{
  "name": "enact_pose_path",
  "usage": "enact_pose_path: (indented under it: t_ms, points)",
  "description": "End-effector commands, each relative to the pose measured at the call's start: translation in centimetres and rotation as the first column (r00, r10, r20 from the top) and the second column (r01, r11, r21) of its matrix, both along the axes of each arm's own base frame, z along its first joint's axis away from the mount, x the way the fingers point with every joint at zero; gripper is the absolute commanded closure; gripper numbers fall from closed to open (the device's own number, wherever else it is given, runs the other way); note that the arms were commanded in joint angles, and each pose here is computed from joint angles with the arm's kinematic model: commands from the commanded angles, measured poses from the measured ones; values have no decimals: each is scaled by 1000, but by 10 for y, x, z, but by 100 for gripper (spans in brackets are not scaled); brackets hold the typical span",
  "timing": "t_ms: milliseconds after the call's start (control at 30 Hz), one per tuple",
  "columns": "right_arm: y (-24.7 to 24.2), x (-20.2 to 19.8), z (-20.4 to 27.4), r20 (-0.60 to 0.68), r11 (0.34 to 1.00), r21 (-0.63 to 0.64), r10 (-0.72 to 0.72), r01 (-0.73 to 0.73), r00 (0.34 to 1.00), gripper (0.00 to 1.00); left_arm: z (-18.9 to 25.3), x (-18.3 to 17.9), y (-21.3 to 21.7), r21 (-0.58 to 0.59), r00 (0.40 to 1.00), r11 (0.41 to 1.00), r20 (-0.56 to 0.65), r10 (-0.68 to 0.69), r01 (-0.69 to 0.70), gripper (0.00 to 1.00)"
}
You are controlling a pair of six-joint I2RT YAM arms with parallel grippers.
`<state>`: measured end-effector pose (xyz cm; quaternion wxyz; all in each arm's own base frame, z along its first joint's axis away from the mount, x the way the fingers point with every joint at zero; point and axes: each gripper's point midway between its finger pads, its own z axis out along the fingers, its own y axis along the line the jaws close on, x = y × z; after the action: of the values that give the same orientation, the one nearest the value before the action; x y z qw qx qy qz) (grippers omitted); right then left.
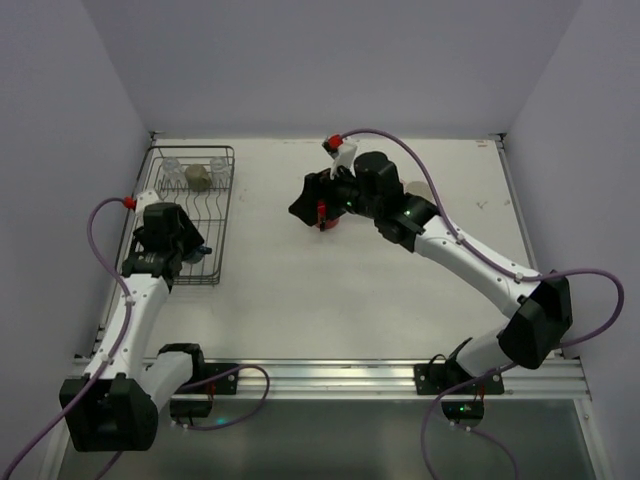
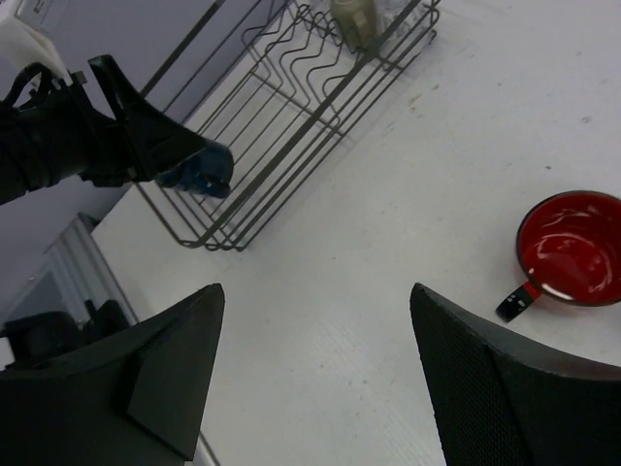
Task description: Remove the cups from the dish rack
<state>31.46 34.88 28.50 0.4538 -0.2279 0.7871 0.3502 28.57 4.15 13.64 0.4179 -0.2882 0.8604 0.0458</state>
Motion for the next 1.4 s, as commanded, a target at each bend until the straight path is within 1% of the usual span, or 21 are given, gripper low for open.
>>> enact_pose_path:
  t_ms: [0,33,133,267,367,400,467,500,567,600,667,700,733,767,833,867,1000,1133,1200,1333,1367]
  points:
    - [19,-28,30,-28,970,227,93,-84,995,20,65,24,-1,-14,972,1000,233,1,2,85]
    - [22,-31,48,-15,944,318,100,-90,995,20,73,25,-5,-22,966,999,257,-17,23,87]
    - [28,-42,51,-53,897,431,140,-103,989,20,95,24,-18,-42,938,994,338,-77,96,88]
    - [32,-47,45,-112,844,530,165,-81,980,21,117,18,-43,-57,884,969,425,-195,241,88]
    - [38,-49,37,-150,820,567,190,-73,970,22,134,11,-66,-70,820,929,498,-283,363,90]
    - [38,-49,38,-139,805,588,199,-80,970,22,147,6,-77,-67,774,904,546,-321,422,91]
    - [43,-52,31,-173,787,612,227,-76,958,24,150,1,-92,-97,730,868,590,-344,487,92]
    - [44,-53,36,-156,767,636,240,-88,958,25,154,-5,-106,-96,677,827,630,-381,555,92]
    - [46,-55,31,-184,753,654,254,-74,950,26,160,-11,-121,-121,626,774,671,-398,622,93]
    - [45,-54,33,-192,740,669,254,-62,948,27,161,-14,-132,-124,587,729,688,-426,674,94]
    - [40,-51,25,-220,739,674,210,-7,953,27,162,-18,-144,-155,557,676,710,-431,720,95]
    - [37,-51,30,-215,725,688,198,4,956,27,168,-20,-151,-128,506,643,738,-447,755,95]
    - [35,-50,28,-219,724,690,186,17,958,27,169,-22,-155,-149,500,623,748,-437,768,96]
    - [34,-50,24,-229,724,689,179,29,957,26,177,-22,-158,-129,462,604,772,-436,786,96]
    - [35,-51,26,-226,719,695,191,21,955,26,173,-32,-175,-168,432,521,787,-440,837,96]
    - [37,-54,26,-225,717,697,217,1,950,27,180,-33,-178,-147,395,501,809,-435,853,97]
    - [41,-64,35,-202,691,721,273,-46,940,27,177,-42,-187,-166,362,431,830,-425,887,99]
    - [45,-72,43,-189,675,731,333,-94,924,31,181,-49,-192,-175,340,391,848,-407,904,99]
    - [47,-80,53,-174,639,760,380,-122,909,32,182,-52,-195,-174,329,374,854,-402,911,99]
    - [48,-89,61,-154,608,778,433,-162,888,33,184,-57,-202,-177,308,336,868,-391,925,99]
    - [48,-90,64,-143,600,782,437,-170,888,37,184,-56,-203,-178,307,333,868,-391,926,99]
